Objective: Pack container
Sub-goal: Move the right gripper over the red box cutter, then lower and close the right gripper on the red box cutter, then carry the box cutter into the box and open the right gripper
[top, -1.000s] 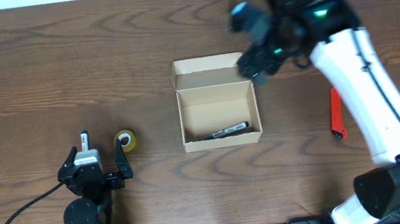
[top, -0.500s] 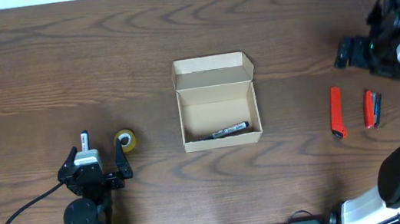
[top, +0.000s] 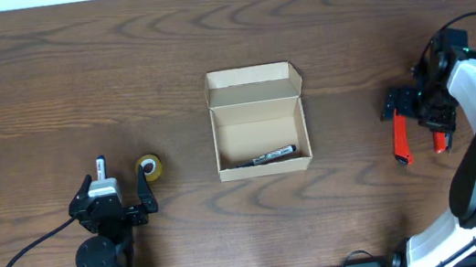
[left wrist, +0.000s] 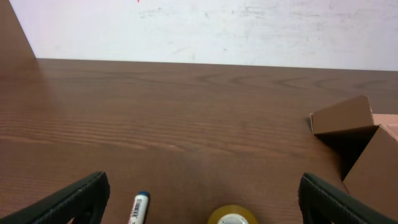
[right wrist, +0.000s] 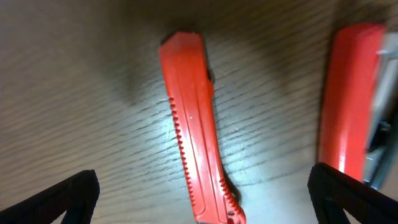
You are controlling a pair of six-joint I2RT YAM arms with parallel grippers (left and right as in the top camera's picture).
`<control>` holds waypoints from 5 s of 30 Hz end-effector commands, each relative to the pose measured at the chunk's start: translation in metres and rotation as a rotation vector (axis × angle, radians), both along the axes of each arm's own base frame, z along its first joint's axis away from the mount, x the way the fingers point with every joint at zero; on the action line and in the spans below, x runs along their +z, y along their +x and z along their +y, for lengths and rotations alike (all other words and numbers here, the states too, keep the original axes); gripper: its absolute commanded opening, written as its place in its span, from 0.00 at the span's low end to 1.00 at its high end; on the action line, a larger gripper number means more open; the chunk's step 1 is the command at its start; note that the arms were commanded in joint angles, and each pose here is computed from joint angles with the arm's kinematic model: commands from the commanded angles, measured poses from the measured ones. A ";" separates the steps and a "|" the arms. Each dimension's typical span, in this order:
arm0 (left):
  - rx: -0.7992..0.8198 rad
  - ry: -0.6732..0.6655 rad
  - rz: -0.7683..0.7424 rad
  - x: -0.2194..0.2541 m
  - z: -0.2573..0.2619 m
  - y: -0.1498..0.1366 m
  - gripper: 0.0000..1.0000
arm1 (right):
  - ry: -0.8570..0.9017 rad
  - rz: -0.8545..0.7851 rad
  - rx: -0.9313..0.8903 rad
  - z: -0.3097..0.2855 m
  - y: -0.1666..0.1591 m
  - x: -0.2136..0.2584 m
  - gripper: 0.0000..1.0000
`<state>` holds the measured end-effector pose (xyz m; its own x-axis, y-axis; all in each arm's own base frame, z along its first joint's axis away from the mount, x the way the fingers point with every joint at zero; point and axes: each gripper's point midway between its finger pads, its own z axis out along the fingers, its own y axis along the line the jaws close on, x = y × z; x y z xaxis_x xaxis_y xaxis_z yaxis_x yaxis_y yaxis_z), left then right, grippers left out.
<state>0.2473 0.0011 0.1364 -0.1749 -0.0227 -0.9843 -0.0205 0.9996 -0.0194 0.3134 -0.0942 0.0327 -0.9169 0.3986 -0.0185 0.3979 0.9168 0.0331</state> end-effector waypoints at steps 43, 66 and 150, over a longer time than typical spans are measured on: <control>0.001 -0.010 0.064 -0.019 0.000 -0.003 0.95 | 0.045 0.110 0.167 0.006 -0.023 -0.041 0.90; 0.001 -0.010 0.064 -0.019 0.000 -0.003 0.95 | -0.038 0.146 0.158 -0.008 -0.028 -0.041 0.68; -0.006 -0.012 0.063 -0.019 -0.001 -0.003 0.95 | 0.004 -0.265 1.421 0.280 0.026 0.118 0.54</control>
